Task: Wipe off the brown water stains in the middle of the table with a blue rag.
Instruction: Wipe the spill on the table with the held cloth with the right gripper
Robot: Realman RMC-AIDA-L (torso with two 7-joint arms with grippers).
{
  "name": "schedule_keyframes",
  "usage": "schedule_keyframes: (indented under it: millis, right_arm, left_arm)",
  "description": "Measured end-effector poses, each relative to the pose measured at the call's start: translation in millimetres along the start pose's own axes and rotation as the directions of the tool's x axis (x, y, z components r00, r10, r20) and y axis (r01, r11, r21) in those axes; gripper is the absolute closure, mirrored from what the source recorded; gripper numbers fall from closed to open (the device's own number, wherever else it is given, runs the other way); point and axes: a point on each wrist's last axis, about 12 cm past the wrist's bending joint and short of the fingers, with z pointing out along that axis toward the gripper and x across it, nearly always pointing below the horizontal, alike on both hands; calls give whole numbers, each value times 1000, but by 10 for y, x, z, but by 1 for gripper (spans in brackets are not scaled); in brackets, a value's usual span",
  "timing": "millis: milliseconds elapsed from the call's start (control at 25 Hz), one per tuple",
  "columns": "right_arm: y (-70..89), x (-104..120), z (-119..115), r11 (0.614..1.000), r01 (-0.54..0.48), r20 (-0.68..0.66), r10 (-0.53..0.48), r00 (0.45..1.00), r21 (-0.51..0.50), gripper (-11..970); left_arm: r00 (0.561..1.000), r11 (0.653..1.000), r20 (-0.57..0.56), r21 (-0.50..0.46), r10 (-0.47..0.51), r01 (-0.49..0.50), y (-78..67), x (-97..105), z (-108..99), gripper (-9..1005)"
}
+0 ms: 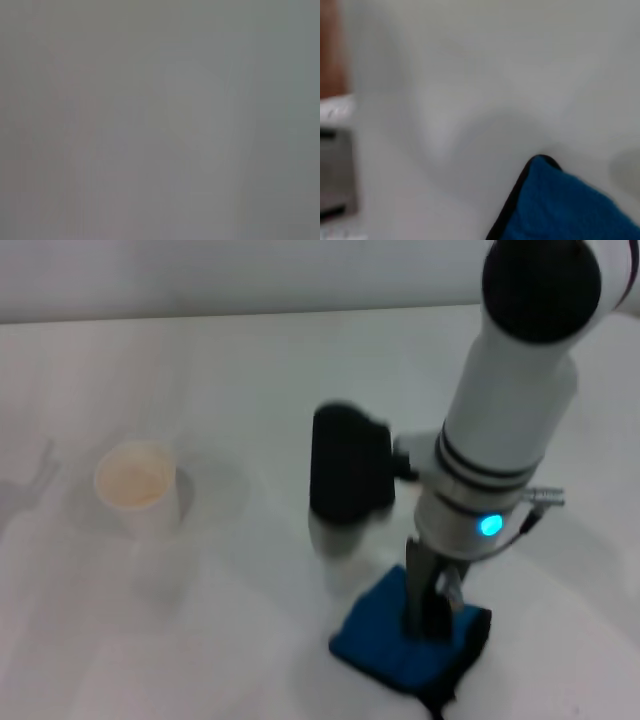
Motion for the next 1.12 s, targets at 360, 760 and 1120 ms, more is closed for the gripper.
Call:
schedule_keyframes:
  millis: [360,760,1120]
  right_arm:
    - [140,-89,81,990,136,5,-137,991,31,936]
    - [-96,-252,46,980,136,40,-144,989,148,936]
    - [-513,-261,-47,973,0,117,-27,993,230,936]
  left_arm:
    - [1000,1000,12,29,-2,2,-46,-8,-25,115]
    - [1000,1000,13,26,2,-2,-42,-6,-57,115]
    - [1000,1000,14,25,0,-1,-44,-4,-71,115]
